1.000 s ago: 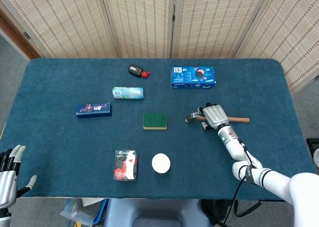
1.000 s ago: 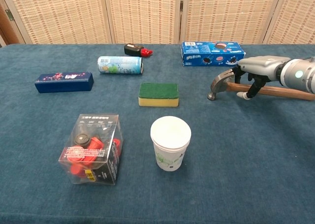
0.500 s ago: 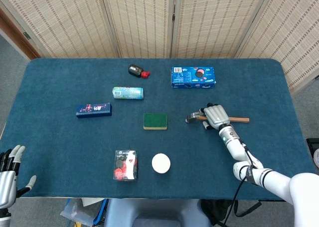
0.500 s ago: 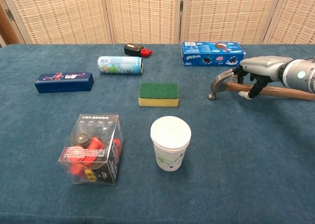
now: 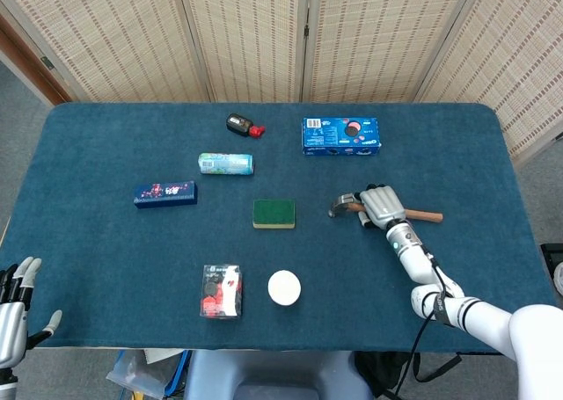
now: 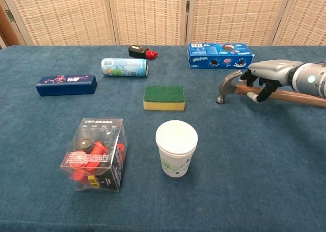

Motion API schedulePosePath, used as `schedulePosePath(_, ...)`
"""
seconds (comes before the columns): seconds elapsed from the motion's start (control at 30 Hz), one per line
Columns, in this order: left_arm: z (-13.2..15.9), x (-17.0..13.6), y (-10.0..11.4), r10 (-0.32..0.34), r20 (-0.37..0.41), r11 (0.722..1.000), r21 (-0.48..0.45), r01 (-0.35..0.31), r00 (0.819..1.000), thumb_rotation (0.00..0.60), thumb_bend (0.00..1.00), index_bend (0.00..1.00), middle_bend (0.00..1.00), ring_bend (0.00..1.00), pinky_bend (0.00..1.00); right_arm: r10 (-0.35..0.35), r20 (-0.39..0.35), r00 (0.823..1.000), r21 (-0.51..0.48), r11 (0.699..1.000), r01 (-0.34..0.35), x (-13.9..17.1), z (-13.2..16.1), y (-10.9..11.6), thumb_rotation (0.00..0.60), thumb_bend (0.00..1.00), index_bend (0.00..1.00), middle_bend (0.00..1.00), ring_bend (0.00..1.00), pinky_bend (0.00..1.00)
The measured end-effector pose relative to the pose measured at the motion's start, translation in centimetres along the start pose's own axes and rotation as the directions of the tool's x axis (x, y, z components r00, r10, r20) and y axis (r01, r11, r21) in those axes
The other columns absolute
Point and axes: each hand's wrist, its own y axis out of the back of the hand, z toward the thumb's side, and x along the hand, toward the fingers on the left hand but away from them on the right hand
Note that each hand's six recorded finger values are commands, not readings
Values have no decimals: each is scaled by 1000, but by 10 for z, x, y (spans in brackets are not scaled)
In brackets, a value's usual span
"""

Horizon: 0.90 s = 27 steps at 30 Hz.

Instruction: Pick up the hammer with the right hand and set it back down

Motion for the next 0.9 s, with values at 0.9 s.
schedulePosePath(0.9,-2,-1,-1,-3,-8,1000,3,3,1000,600,260,0,0,0,0,-74,-7,997,-105,992,73,25,-27,13,600,747,594,695,569,496)
